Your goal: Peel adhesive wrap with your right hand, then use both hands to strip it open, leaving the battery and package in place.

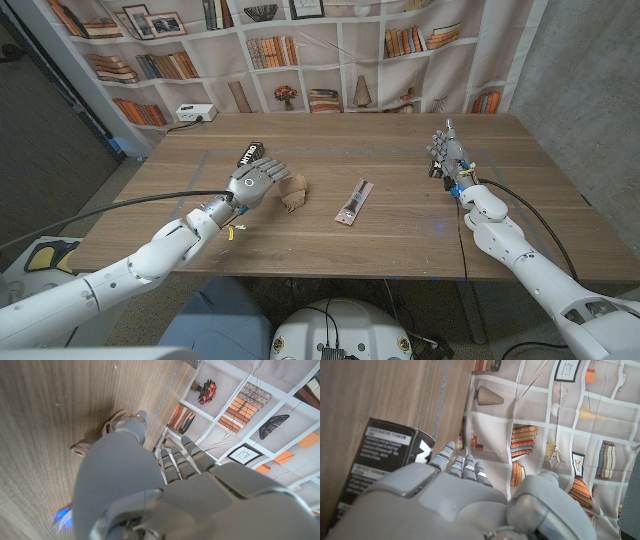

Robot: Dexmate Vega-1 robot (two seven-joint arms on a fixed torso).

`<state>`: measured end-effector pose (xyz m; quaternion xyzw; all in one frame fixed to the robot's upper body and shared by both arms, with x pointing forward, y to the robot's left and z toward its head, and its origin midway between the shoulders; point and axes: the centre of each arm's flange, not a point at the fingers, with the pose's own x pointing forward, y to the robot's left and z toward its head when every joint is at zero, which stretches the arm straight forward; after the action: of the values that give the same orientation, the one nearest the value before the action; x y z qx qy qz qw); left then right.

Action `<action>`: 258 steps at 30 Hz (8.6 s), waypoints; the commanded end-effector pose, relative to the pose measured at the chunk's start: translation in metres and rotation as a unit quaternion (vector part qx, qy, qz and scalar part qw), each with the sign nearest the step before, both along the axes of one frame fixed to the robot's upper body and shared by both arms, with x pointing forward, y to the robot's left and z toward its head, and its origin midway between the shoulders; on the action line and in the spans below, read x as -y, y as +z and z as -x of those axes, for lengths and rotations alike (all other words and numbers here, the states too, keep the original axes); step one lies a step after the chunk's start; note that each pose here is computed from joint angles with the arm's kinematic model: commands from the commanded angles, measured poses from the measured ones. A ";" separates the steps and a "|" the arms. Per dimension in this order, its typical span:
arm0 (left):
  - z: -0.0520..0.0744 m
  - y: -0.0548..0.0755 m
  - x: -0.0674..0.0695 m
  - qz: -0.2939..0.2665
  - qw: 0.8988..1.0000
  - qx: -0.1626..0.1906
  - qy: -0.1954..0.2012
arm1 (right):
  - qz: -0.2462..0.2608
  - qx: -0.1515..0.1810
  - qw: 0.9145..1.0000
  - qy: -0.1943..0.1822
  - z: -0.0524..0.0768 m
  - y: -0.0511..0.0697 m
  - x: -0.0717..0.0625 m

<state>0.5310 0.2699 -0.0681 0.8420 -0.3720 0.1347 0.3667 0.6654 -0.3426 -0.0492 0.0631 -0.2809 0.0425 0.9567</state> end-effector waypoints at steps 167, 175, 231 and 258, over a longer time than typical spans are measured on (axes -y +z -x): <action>-0.036 -0.017 0.060 0.035 0.997 -0.003 -0.075 | -0.011 0.007 1.000 -0.007 0.012 -0.002 0.024; -0.036 -0.015 0.059 0.050 0.995 -0.005 -0.087 | -0.011 0.008 1.000 -0.006 0.012 -0.001 0.023; -0.002 0.028 0.049 0.120 0.976 0.118 -0.137 | -0.014 0.031 0.999 -0.001 0.025 0.004 0.016; 0.011 0.067 0.051 0.134 0.956 0.190 -0.179 | -0.034 0.045 0.998 0.003 0.029 0.006 0.018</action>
<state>0.5263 0.2194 -0.0191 0.6811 -0.5360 0.2571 0.4274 0.6375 -0.3589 -0.0436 0.0868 -0.3194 0.0390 0.9428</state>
